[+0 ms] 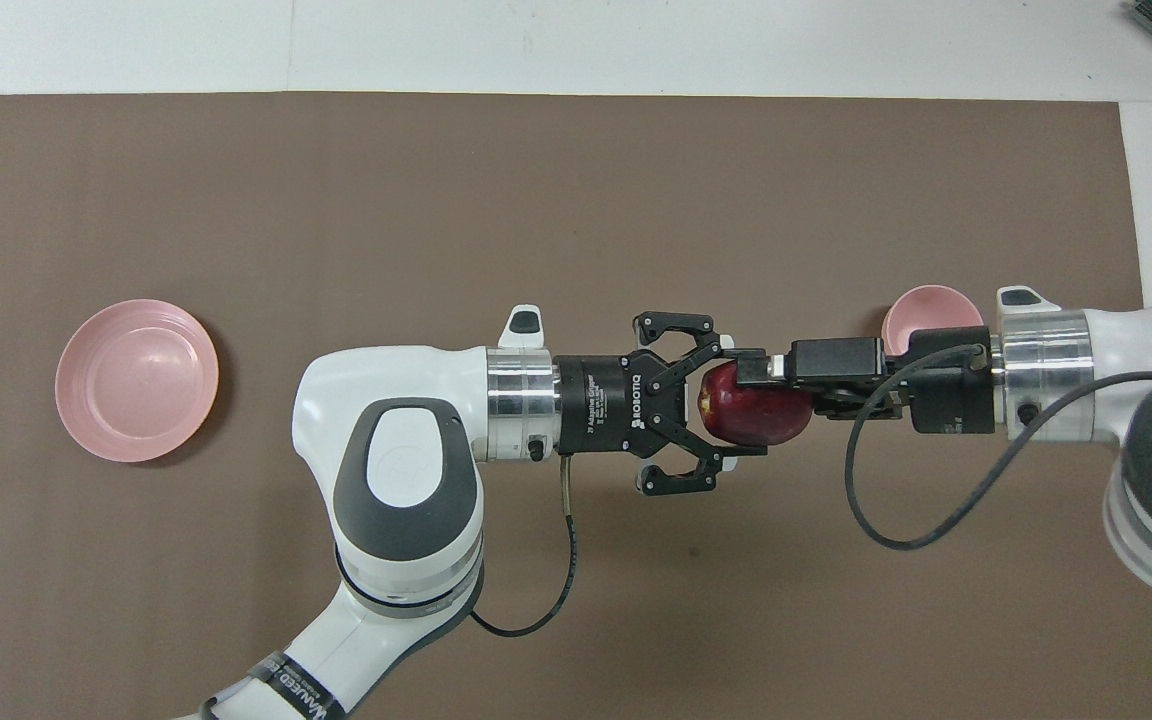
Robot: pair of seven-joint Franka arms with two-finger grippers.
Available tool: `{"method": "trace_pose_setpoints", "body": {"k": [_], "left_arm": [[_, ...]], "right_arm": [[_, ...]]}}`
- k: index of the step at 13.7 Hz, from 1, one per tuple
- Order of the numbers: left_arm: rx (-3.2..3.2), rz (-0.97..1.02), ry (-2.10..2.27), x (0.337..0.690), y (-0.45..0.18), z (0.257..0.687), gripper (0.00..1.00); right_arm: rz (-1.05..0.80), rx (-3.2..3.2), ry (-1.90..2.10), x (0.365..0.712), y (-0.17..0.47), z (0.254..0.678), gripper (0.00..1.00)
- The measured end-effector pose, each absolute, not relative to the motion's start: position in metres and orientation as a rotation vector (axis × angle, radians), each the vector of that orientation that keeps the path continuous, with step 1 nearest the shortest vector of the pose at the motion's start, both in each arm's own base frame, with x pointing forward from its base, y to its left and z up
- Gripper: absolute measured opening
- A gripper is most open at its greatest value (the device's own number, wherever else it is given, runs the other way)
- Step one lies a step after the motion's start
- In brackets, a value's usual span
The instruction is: Move apple from plate to bowl
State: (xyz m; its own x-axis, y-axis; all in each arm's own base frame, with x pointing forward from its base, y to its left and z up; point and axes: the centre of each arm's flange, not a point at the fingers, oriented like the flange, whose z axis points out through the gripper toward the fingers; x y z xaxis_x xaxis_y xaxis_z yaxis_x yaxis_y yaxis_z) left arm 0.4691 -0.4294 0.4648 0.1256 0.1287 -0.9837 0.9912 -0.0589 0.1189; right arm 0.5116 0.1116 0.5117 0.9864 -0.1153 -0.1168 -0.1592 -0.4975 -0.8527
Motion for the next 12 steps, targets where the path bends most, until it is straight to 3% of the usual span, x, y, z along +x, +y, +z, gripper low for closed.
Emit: {"method": "trace_pose_setpoints", "body": {"k": [1,2,7,12], "left_arm": [[1.398,-1.086,1.181,0.47,-0.43,0.468,0.95],[1.396,-1.084,1.177,0.471,-0.43,0.471,1.0],[1.387,-1.081,1.18,0.477,-0.423,0.471,1.0],[1.512,-1.02,1.152,0.506,-0.38,0.467,1.0]], "right_arm": [[0.059,-2.097,0.195,0.511,0.113,0.511,0.89],[0.061,-2.098,0.195,0.511,0.113,0.511,0.89],[0.05,-2.14,0.197,0.513,0.104,0.508,0.89],[0.018,-2.367,0.167,0.519,0.054,0.497,0.89]]}}
